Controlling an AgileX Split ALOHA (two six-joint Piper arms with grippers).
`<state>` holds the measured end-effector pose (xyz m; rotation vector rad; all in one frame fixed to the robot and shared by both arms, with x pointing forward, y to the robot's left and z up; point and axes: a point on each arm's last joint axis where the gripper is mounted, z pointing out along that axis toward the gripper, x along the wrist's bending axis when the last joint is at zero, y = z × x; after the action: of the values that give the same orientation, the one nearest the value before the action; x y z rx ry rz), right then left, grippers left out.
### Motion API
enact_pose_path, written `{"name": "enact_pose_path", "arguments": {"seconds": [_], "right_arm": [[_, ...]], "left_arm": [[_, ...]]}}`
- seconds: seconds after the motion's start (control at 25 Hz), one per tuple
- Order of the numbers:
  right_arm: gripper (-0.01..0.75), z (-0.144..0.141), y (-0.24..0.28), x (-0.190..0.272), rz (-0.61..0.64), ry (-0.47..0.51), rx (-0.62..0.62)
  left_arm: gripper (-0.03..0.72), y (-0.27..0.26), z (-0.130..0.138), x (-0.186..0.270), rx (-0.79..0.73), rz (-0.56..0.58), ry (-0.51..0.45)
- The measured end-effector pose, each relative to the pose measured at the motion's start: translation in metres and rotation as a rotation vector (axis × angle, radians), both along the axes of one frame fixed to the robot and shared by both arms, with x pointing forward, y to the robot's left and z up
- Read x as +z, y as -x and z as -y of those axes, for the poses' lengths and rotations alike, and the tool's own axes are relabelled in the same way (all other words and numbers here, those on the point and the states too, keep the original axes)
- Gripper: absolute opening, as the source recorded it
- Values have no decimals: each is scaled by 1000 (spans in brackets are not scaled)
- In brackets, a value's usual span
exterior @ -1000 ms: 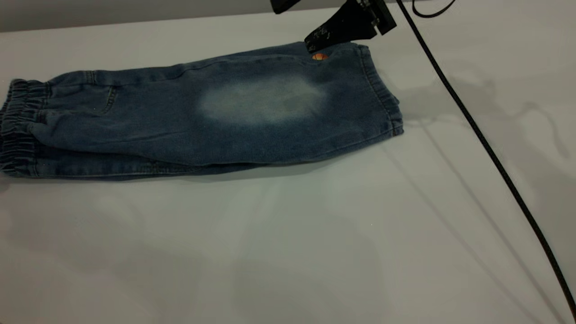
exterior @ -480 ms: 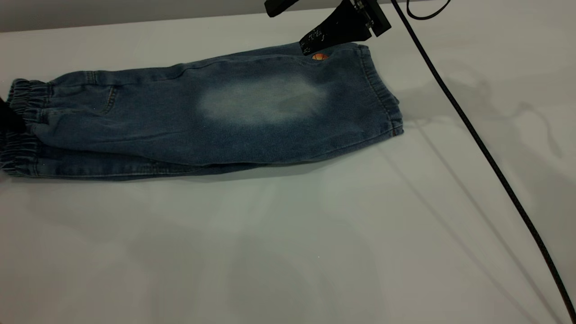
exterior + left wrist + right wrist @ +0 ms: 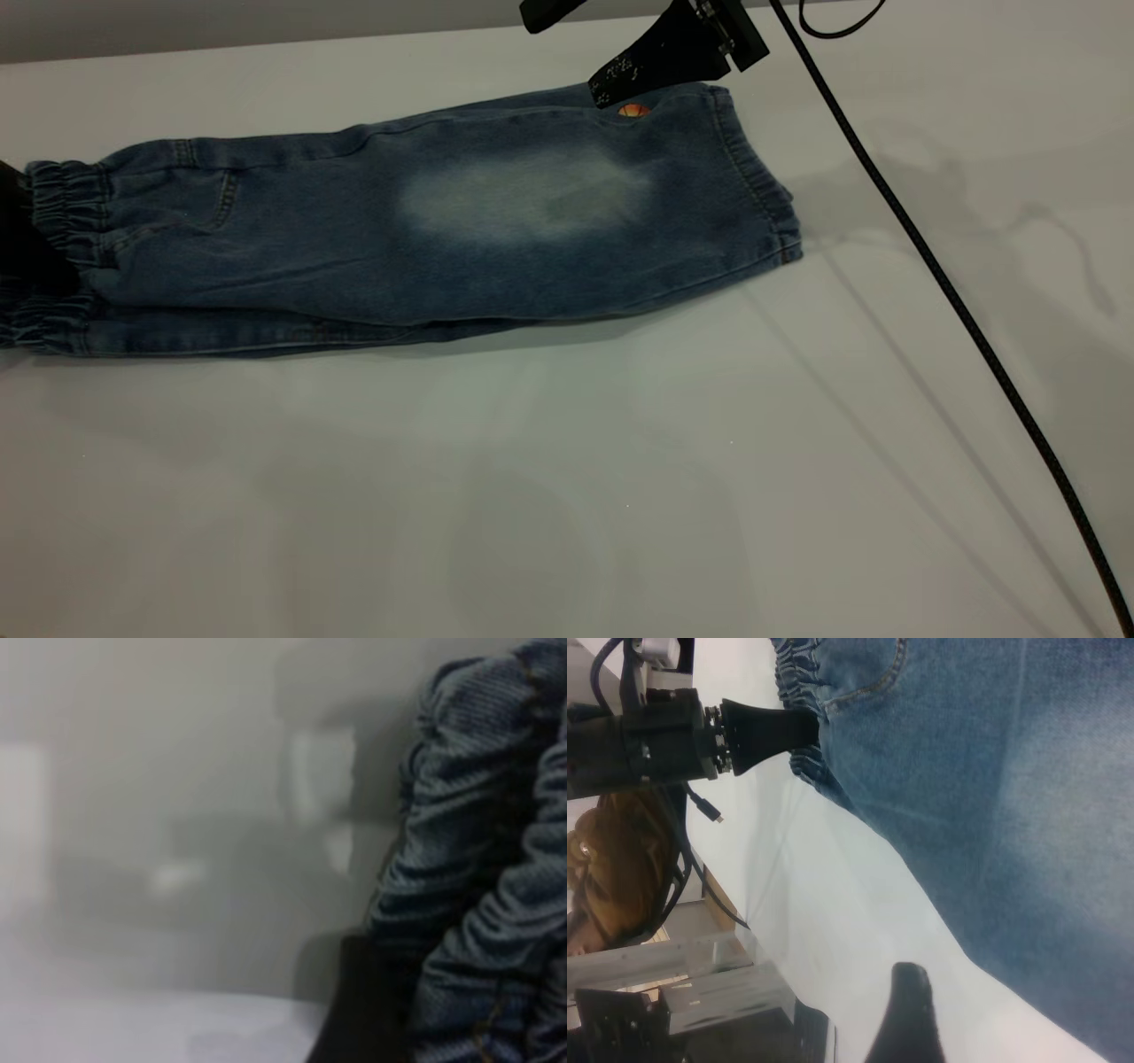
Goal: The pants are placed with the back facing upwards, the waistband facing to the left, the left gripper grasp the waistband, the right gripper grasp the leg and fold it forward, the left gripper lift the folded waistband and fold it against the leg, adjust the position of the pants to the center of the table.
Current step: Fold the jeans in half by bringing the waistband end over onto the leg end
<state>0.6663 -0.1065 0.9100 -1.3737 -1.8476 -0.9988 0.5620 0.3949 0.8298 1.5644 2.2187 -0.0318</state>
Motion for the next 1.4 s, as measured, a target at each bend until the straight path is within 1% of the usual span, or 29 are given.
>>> {"name": "enact_pose_path", "arguments": {"seconds": [0.2, 0.24, 0.36, 0.44, 0.48, 0.6, 0.8, 0.92, 1.08, 1.2, 1.4], "right_arm": [[505, 0, 0, 0, -1, -1, 1], [505, 0, 0, 0, -1, -1, 1], [505, -3, 1, -1, 8, 16, 8], [505, -11, 3, -2, 23, 29, 9], [505, -16, 4, -3, 35, 41, 7], [505, -35, 9, -5, 54, 68, -6], [505, -59, 11, -12, 143, 155, -75], [505, -74, 14, -15, 199, 186, -98], [505, -90, 15, -29, 238, 221, -121], [505, -101, 12, -41, 221, 217, -117], [505, -123, 12, -55, 179, 182, -55]], "left_arm": [[283, -1, 11, -7, -26, -21, 15], [260, -2, 14, -8, -32, -21, 17], [251, -3, 15, -6, -35, -16, 11], [249, -4, 15, -1, -37, -3, -4], [237, -4, 14, 2, -41, 7, -14], [160, -7, 13, 22, -36, 60, -35], [156, -7, 18, 69, -52, 158, -9], [156, -5, 21, 96, -58, 219, -5], [156, 1, 26, 123, -75, 274, 11], [156, 4, 35, 135, -111, 294, 30], [156, 2, 63, 144, -196, 313, 45]]}}
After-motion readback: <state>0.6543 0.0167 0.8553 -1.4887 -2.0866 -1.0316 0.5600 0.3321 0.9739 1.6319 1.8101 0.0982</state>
